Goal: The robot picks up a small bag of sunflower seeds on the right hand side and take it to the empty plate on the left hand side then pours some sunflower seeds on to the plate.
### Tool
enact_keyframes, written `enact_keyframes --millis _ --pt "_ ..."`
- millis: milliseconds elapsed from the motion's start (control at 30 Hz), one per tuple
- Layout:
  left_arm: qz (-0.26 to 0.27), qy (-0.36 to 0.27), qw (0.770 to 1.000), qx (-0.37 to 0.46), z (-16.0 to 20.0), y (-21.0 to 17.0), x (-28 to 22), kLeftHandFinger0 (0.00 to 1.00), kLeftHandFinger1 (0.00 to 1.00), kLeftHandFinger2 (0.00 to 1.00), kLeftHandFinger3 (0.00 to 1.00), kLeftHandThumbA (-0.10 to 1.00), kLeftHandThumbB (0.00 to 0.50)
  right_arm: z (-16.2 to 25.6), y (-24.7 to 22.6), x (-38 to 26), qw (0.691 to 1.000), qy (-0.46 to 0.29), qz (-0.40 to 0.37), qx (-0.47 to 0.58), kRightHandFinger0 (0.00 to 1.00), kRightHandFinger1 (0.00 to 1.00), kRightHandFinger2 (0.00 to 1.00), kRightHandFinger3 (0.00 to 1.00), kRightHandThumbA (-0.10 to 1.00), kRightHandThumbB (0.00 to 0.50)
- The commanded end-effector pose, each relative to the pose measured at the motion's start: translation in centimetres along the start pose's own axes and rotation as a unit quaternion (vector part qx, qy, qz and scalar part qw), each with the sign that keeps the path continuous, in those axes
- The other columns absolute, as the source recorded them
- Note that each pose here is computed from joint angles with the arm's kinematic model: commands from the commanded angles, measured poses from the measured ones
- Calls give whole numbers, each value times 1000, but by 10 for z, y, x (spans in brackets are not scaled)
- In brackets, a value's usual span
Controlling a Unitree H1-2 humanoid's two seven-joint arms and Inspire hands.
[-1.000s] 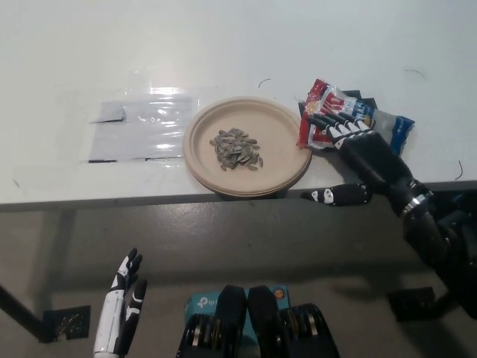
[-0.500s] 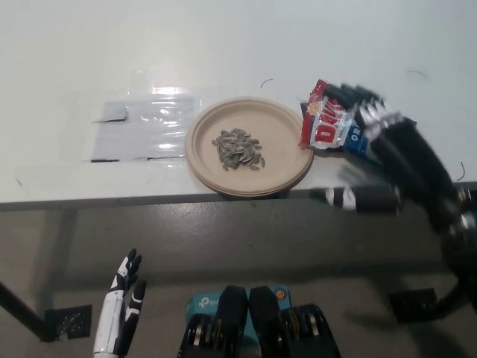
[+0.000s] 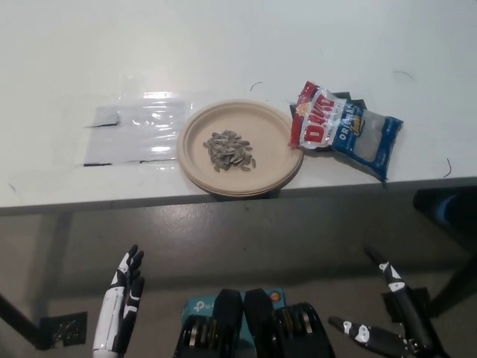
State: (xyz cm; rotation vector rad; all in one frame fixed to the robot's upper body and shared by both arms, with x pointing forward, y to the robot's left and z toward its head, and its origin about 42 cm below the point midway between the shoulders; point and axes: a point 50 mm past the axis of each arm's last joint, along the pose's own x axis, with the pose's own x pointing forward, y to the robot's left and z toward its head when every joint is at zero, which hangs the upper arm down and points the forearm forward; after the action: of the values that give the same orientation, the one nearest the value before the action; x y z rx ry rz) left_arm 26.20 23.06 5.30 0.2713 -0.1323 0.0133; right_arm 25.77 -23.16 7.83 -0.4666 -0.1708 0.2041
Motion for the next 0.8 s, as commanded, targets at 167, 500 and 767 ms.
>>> enact_keyframes --millis 167,500,767 --pt "-5 -32 999 -12 9 1 -2 1000 1000 1000 1000 1000 206 2 -2 17 998 -65 -13 14 1000 1000 1000 1000 1000 360" --pt "-6 -28 1000 -10 10 0 -4 1000 1000 1000 1000 1000 218 0 3 13 998 -68 -1 15 1000 1000 1000 1000 1000 316" --pt "-6 -25 1000 -5 8 1 -5 1000 1000 1000 1000 1000 203 -1 5 17 998 -67 6 2 1000 1000 1000 1000 1000 318"
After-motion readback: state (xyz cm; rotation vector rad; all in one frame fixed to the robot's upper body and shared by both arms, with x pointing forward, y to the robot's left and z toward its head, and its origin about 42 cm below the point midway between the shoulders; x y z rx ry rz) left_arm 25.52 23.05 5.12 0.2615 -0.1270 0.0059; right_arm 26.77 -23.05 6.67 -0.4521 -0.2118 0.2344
